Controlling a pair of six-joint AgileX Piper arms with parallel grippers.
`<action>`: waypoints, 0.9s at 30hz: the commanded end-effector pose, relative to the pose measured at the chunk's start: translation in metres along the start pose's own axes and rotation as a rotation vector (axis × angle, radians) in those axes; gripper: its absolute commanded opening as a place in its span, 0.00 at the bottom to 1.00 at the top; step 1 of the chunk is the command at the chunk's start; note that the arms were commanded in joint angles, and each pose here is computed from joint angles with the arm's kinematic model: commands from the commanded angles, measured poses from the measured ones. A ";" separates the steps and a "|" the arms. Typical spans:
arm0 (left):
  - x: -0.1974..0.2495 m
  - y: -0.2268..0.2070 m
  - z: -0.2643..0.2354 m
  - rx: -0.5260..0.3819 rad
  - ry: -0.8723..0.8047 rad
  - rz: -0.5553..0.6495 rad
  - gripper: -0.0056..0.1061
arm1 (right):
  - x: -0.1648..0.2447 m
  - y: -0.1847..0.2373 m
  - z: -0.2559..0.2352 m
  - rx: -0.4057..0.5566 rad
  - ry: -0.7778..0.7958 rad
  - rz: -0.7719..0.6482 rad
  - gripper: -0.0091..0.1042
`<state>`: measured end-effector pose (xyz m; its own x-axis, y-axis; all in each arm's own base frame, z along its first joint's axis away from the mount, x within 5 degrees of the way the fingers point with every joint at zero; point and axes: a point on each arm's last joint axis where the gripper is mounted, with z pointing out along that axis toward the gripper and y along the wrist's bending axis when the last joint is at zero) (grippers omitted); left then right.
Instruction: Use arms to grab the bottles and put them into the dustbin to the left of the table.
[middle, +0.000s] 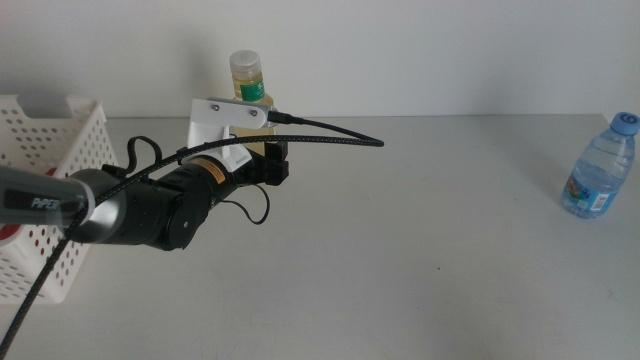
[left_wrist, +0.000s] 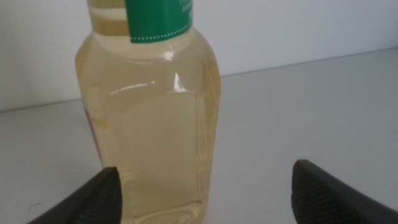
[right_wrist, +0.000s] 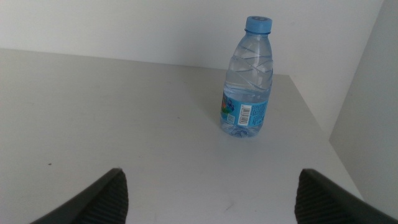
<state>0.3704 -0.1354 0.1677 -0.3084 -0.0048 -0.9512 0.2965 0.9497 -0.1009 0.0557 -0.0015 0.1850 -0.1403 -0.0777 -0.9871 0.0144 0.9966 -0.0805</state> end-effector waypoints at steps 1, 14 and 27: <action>-0.033 -0.003 0.002 0.004 -0.158 -0.013 0.89 | -0.011 -0.001 -0.003 0.016 -0.104 -0.017 0.91; -0.046 0.003 0.030 -0.041 -0.216 -0.020 0.89 | -0.011 -0.001 -0.003 0.016 -0.104 -0.017 0.91; -0.033 0.008 0.050 -0.067 -0.438 0.036 0.89 | -0.011 -0.001 -0.003 0.016 -0.104 -0.017 0.91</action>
<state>0.4250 -0.1422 0.1411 -0.1099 -0.0282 -0.9935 0.2347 0.9706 -0.0535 0.0557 -0.0015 0.1850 -0.1403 -0.0777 -0.9871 0.0144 0.9966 -0.0805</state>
